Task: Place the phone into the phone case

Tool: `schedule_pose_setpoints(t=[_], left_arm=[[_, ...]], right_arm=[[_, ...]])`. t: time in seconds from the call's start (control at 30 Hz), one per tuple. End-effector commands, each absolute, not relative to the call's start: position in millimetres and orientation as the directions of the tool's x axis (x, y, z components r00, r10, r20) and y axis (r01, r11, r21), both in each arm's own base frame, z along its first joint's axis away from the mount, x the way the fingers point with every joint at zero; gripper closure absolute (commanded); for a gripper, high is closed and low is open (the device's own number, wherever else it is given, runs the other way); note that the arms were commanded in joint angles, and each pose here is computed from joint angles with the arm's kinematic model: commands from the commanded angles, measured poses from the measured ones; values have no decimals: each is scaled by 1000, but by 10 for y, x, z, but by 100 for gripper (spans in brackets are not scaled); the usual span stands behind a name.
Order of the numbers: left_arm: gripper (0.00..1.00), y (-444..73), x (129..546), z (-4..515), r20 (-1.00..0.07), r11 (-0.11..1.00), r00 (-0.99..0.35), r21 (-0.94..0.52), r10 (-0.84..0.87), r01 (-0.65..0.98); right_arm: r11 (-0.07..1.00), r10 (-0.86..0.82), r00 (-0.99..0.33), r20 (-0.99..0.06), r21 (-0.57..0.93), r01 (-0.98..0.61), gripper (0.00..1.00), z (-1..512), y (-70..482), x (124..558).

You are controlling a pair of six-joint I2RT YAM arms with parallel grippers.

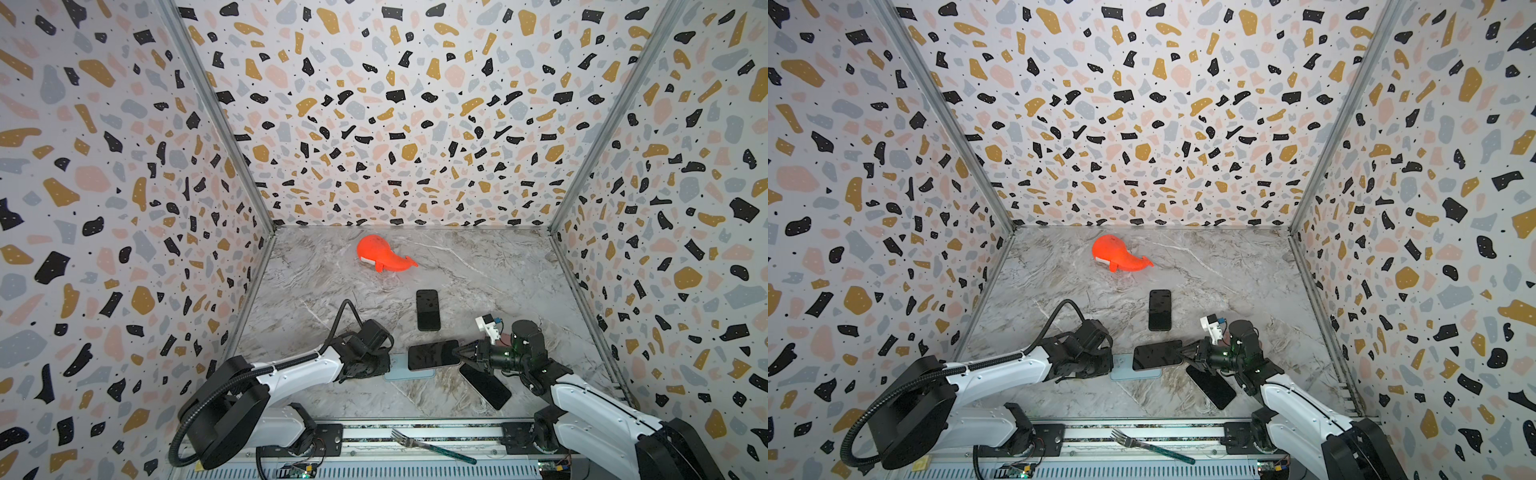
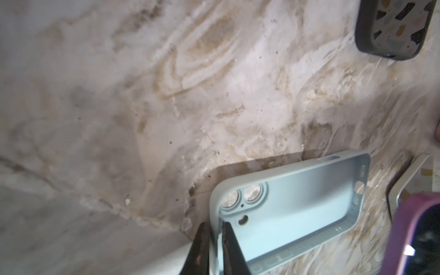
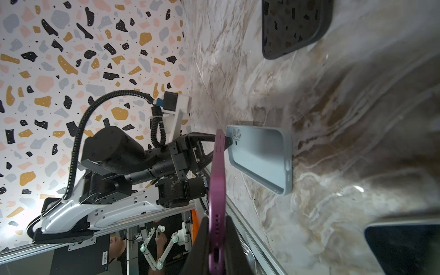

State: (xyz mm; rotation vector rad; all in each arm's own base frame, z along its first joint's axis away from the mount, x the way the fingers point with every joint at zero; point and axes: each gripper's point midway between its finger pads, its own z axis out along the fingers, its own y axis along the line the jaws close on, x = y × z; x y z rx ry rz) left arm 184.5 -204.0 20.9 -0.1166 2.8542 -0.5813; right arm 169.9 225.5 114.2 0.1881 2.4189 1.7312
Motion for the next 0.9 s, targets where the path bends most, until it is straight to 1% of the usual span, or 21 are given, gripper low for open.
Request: schedule_pose_setpoints(t=[0.0,0.07,0.2,0.33,0.4,0.5,0.67,0.87], left_arm=[[79,-2127,1893,282,-215,898,-965,-438,-147,-39],[75,-2153,1875,292,-208,889,-967,-457,-145,-35],[73,-2154,1852,325,-220,873,-966,-487,-137,-13],[69,-2121,1895,400,-215,830,-961,-557,-176,-27],[67,-2082,1927,439,-225,823,-956,-568,-191,-31],[66,-2064,1960,470,-229,814,-952,-580,-202,-33],[64,-2133,1937,426,-201,790,-959,-613,-199,-35],[62,-2186,1963,435,-193,774,-959,-631,-205,-39]], right_arm=[[269,182,-978,-101,962,-49,98,1328,2365,1721],[269,168,-981,-100,962,-52,98,1323,2391,1702],[279,151,-981,-123,957,-77,99,1308,2412,1720],[288,121,-986,-116,955,-77,99,1280,2468,1758],[285,115,-987,-113,955,-76,99,1265,2486,1769],[290,119,-986,-117,954,-79,99,1244,2496,1788],[295,111,-987,-119,952,-82,99,1219,2536,1795],[290,90,-989,-117,953,-87,99,1206,2628,1795]])
